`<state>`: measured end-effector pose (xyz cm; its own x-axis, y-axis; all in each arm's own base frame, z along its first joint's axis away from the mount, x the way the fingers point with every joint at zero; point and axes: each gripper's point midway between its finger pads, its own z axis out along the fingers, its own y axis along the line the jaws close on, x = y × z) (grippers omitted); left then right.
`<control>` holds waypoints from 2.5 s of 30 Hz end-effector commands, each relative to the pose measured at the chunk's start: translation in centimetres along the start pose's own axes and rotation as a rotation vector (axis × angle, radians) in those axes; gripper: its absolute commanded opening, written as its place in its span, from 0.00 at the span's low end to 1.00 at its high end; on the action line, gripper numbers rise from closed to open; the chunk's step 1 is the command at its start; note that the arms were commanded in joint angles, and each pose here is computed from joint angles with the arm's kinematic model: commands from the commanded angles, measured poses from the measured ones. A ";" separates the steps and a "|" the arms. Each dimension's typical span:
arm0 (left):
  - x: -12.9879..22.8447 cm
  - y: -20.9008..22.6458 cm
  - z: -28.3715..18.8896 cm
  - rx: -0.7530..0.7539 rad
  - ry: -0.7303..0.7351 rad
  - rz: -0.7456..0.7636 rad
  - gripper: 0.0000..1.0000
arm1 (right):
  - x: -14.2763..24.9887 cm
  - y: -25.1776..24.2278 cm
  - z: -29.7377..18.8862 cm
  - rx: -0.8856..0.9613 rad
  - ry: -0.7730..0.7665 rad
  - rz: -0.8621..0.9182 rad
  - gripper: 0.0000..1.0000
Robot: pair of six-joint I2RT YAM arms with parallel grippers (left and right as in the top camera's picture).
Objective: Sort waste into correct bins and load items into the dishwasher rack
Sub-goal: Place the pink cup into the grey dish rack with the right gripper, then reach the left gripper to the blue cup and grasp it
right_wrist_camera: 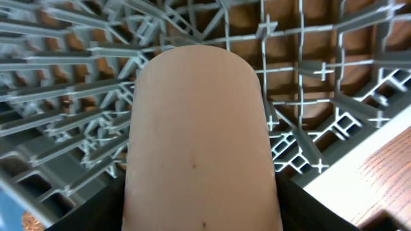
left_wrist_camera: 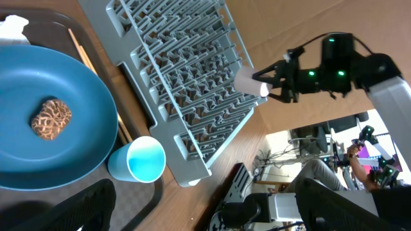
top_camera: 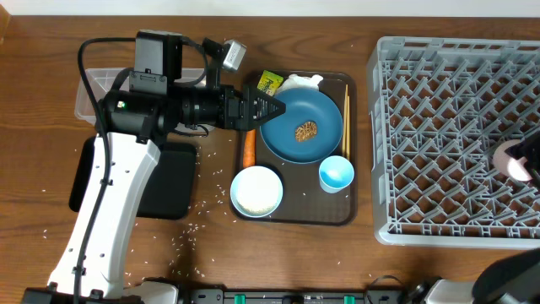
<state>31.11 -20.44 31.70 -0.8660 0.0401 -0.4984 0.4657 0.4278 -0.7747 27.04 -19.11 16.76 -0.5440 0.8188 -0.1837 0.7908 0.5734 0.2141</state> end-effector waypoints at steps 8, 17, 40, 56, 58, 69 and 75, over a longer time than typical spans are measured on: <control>-0.2 -0.2 -0.1 -0.005 -0.004 0.021 0.90 | -1.6 -0.5 4.2 -0.006 0.067 0.058 0.79; -0.2 0.3 0.0 -0.039 -0.007 0.035 0.78 | 0.0 5.9 -1.7 -0.358 0.026 -0.074 0.99; 11.5 9.1 14.1 -0.687 0.435 0.198 0.70 | 5.1 10.6 -12.3 -0.431 -0.253 -0.248 0.99; 16.4 12.5 19.9 -0.704 0.582 0.213 0.49 | 5.2 10.5 -12.2 -0.426 -0.243 -0.245 0.99; 17.1 13.2 20.2 -0.714 0.605 0.204 0.40 | 5.2 10.5 -12.2 -0.427 -0.244 -0.245 0.99; 17.7 12.8 19.3 -0.722 0.638 0.178 0.06 | 5.2 10.5 -12.2 -0.428 -0.246 -0.246 0.99; 14.5 8.6 16.3 -0.693 0.554 0.200 0.06 | 5.1 10.6 -12.3 -0.431 -0.252 -0.251 0.99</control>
<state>24.45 -30.62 6.27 -0.8318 0.5491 -0.0819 0.5544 0.8143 -0.1718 29.03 -8.72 29.64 -0.5766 0.6555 -0.4877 0.4350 0.7516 0.4959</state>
